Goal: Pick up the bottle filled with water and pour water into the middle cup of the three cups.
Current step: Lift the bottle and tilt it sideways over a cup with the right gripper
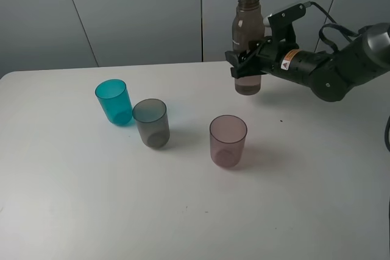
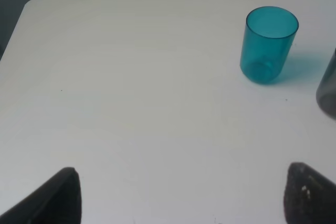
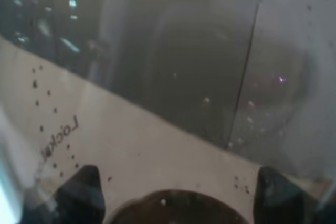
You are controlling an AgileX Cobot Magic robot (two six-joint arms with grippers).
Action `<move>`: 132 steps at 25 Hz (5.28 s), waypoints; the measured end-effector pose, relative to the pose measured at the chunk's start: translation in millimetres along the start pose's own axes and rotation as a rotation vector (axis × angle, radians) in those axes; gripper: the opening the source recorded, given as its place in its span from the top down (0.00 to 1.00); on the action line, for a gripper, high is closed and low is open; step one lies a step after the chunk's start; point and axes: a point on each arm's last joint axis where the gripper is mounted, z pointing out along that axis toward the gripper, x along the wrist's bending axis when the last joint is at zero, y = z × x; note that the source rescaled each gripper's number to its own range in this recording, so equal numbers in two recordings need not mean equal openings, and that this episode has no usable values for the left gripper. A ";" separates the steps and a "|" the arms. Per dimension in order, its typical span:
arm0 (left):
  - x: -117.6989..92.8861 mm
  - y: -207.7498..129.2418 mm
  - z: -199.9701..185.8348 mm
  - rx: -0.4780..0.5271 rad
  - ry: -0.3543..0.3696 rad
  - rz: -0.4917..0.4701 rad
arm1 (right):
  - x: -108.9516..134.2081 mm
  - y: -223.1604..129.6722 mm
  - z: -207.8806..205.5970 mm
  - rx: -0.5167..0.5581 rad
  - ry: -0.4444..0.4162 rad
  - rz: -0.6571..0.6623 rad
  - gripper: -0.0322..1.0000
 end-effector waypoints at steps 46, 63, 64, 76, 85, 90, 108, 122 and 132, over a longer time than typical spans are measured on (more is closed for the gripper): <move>0.0 0.0 0.0 0.000 0.000 0.002 | 103.4 31.2 3.2 0.073 -0.090 -0.956 0.97; 0.0 0.0 0.0 0.000 0.000 0.002 | 119.7 27.9 3.2 0.086 -0.070 -1.071 0.97; 0.0 0.0 0.0 0.000 0.000 0.002 | 122.9 25.5 3.7 0.090 -0.062 -1.080 0.97; 0.0 0.0 0.0 0.000 0.000 0.002 | 131.7 6.8 10.8 0.140 -0.030 -1.197 0.97; 0.0 0.0 0.0 0.000 0.000 0.002 | 129.9 6.7 11.4 0.149 -0.046 -1.313 0.97; 0.0 0.0 0.0 0.000 0.000 0.002 | 129.5 6.9 11.4 0.151 -0.049 -1.348 0.97; 0.0 0.0 0.0 0.000 0.000 0.002 | 125.7 6.6 10.7 0.194 -0.077 -1.446 0.97; 0.0 0.0 0.0 0.000 0.000 0.002 | 125.1 8.2 10.8 0.190 -0.089 -1.541 0.97; 0.0 0.0 0.0 0.000 0.000 0.002 | 124.9 8.7 10.8 0.191 -0.091 -1.587 0.97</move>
